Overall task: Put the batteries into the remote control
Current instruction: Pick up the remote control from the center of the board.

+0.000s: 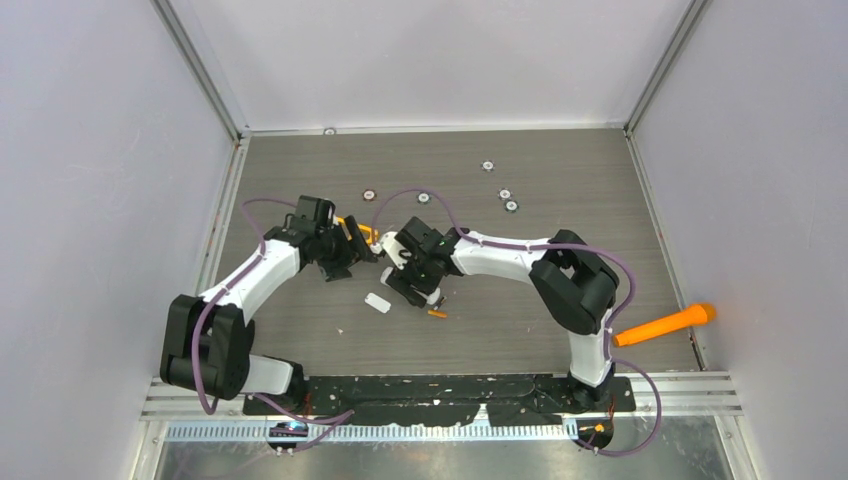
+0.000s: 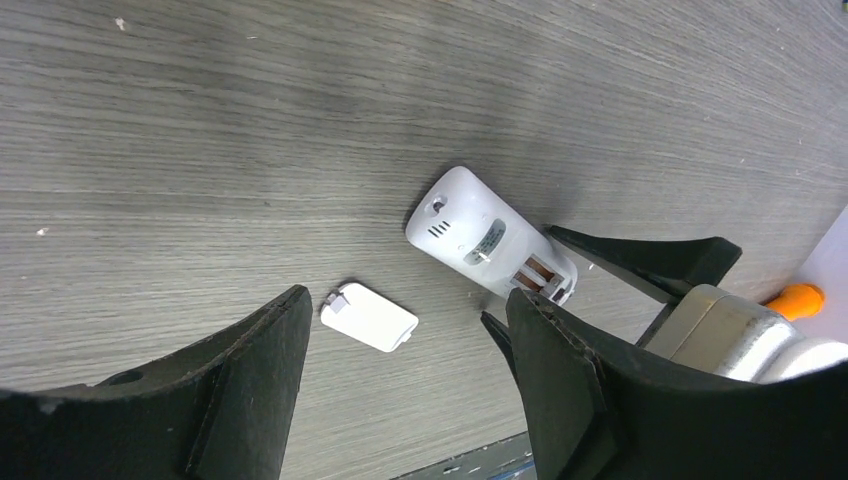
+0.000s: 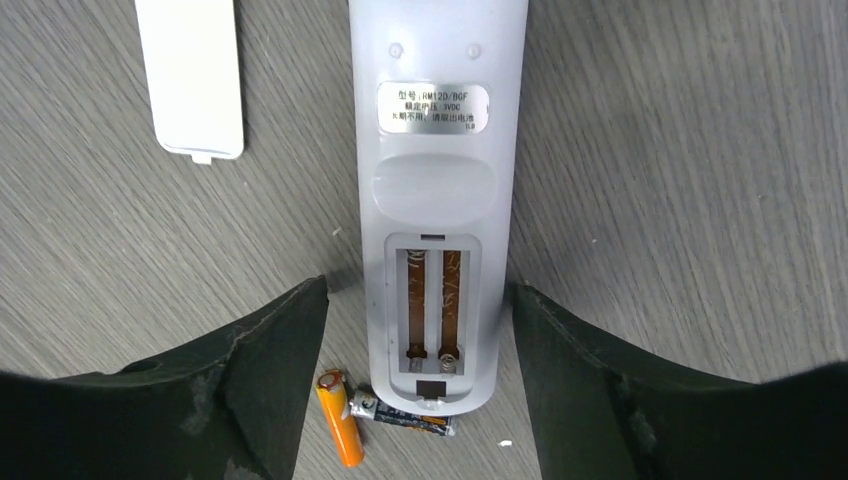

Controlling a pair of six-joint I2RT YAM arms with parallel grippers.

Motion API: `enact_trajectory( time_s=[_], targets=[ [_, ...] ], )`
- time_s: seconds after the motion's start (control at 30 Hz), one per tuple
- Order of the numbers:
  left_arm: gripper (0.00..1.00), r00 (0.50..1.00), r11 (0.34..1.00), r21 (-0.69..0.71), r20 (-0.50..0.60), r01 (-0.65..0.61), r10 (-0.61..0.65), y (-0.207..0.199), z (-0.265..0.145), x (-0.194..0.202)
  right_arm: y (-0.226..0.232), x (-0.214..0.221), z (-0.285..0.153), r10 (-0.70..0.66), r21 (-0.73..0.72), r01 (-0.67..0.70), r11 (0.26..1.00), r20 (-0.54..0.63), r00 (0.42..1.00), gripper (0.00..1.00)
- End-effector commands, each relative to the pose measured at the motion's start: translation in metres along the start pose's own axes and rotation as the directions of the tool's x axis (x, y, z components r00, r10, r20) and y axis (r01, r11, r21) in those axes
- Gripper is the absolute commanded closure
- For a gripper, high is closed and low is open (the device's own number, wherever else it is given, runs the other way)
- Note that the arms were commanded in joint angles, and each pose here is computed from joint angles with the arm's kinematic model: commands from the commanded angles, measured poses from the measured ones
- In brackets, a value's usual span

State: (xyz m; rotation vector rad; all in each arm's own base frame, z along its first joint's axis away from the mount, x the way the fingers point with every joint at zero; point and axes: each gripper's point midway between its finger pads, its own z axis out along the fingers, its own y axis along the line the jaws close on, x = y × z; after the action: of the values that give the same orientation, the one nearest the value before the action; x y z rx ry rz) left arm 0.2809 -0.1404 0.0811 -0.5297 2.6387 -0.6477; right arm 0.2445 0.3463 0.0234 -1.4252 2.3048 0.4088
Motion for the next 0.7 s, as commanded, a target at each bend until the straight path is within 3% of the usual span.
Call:
enact_trajectory(
  time_s=[0.0, 0.1, 0.2, 0.27, 0.47, 0.67],
  targets=[
    [0.27, 1.000, 0.998, 0.070, 0.024, -0.007, 0.005, -0.013, -0.005, -0.006, -0.005, -0.002, -0.002, -0.012, 0.022, 0.012, 1.000, -0.002, 1.000, 0.31],
    [0.27, 1.000, 0.995, 0.104, 0.023, 0.004, -0.007, -0.017, -0.003, -0.005, -0.007, 0.003, 0.001, -0.003, 0.039, 0.004, 0.999, -0.004, 1.000, 0.42],
    [0.27, 1.000, 0.991, 0.135, 0.015, 0.023, -0.026, -0.019, 0.000, -0.001, -0.009, 0.003, -0.002, 0.026, 0.066, -0.027, 0.997, 0.024, 0.999, 0.61],
    [0.27, 0.999, 0.985, 0.167, 0.020, 0.034, -0.038, -0.023, 0.001, 0.001, -0.011, -0.003, -0.007, 0.050, 0.083, -0.056, 0.995, 0.067, 0.997, 0.67],
    [0.27, 0.995, 0.930, 0.366, 0.066, 0.041, -0.070, -0.049, -0.003, -0.001, -0.003, -0.037, -0.038, 0.121, 0.047, -0.139, 0.989, 0.274, 0.954, 0.72],
    [0.25, 0.987, 0.806, 0.590, 0.152, -0.047, -0.053, -0.085, -0.027, -0.006, 0.004, -0.061, -0.077, 0.170, 0.008, -0.189, 0.982, 0.407, 0.898, 0.72]
  ],
)
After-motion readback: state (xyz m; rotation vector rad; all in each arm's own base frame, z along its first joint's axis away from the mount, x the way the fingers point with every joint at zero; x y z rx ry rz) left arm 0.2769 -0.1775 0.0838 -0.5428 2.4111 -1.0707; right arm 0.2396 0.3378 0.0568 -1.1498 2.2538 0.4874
